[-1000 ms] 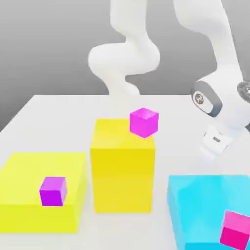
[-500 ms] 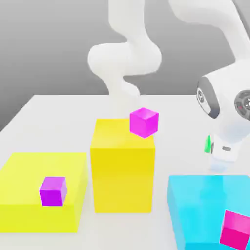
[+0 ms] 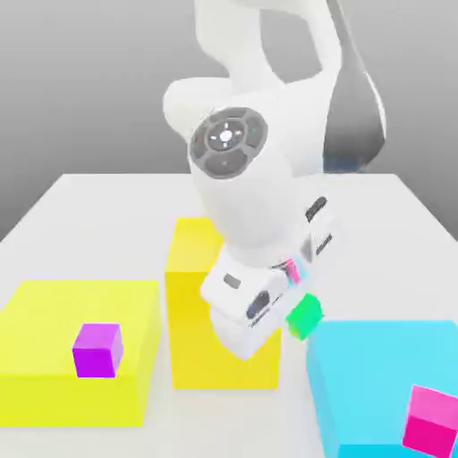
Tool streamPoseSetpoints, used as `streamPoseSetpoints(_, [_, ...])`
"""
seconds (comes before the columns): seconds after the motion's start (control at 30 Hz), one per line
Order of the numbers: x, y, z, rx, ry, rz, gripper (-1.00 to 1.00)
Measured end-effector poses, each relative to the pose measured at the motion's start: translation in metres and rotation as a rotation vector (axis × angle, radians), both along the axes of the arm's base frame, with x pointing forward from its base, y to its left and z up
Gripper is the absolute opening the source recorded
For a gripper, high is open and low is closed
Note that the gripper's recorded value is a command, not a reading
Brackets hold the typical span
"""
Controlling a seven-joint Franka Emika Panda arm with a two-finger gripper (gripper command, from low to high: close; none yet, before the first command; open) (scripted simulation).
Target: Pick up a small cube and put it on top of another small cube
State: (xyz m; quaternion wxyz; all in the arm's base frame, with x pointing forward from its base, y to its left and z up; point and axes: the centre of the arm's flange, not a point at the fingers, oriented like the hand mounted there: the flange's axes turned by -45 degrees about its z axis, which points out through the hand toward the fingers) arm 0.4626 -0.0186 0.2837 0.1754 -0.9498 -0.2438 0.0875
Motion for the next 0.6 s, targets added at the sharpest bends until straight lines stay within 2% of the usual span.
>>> streamPoseSetpoints(0.33, [-0.009, -0.112, 0.029, -0.251, -0.033, -0.502, -1.00])
streamPoseSetpoints(0.53, [-0.029, -0.178, 0.045, -0.366, -0.058, -0.822, -1.00])
streamPoseSetpoints(0.6, [-0.031, -0.169, 0.051, -0.384, -0.077, -0.877, -1.00])
